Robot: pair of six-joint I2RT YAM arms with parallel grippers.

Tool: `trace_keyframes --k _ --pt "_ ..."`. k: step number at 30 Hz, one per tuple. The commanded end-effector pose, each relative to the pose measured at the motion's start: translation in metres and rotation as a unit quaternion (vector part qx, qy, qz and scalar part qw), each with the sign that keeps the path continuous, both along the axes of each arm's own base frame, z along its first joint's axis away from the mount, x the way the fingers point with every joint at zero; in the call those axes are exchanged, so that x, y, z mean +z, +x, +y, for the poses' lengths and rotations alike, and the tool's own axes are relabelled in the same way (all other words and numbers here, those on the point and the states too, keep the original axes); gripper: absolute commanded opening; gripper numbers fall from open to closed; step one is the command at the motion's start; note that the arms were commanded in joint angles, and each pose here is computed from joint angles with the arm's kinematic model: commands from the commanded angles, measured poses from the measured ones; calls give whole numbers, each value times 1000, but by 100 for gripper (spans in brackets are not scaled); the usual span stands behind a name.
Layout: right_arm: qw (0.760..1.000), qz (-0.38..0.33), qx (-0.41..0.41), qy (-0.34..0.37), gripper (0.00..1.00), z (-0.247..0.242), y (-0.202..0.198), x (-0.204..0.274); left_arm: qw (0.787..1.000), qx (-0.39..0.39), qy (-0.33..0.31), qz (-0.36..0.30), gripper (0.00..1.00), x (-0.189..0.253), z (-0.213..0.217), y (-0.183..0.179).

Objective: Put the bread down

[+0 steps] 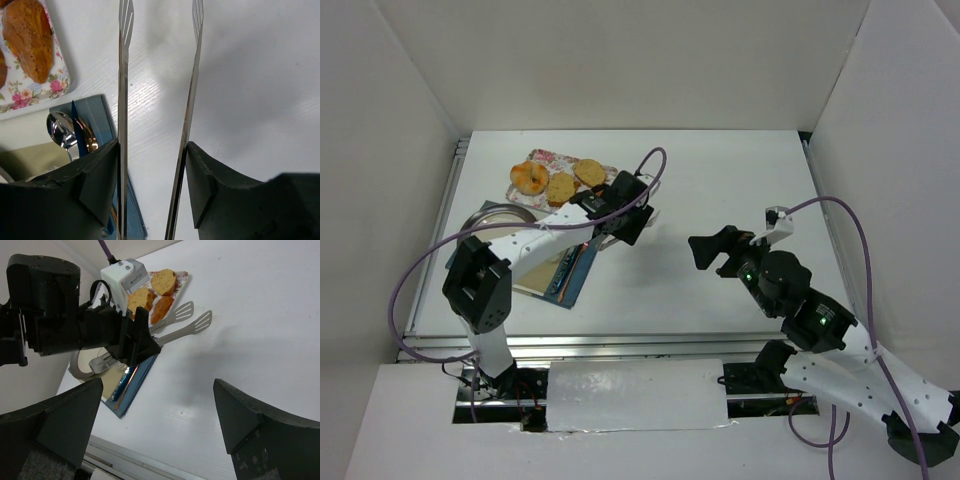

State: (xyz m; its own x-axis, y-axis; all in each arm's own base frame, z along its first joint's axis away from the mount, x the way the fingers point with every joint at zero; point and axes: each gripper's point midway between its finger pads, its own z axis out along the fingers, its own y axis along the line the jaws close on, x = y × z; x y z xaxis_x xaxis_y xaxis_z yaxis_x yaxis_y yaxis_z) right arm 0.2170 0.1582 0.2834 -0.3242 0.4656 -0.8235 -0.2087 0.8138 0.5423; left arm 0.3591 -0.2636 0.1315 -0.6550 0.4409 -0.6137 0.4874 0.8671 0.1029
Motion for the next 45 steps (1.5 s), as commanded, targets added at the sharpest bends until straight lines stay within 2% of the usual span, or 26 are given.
trace_keyframes --k 1,5,8,13,22,26,31,37,44,45 --pt "1000 -6 5 9 100 2 -1 3 999 16 -9 -26 64 28 4 -3" --pt "1000 -3 13 10 100 6 -2 1 997 33 6 -69 66 60 14 4" --pt "1000 3 27 9 100 12 -3 0 992 64 14 -104 64 98 26 24" --pt "997 12 69 19 100 25 -12 0 987 98 31 -121 63 119 47 54" --pt "989 6 139 46 100 39 -34 9 979 177 15 -100 63 95 109 114" --pt "981 4 183 59 100 51 -44 11 965 239 14 -102 62 85 157 132" --pt "980 28 191 45 100 60 -42 2 949 290 3 -124 62 92 198 146" --pt "973 38 223 46 100 72 -48 -3 935 334 9 -119 67 86 234 145" --pt "968 36 243 58 100 76 -55 -2 927 361 4 -101 65 58 265 127" --pt "967 36 246 58 100 76 -56 -1 924 366 1 -114 65 64 269 127"
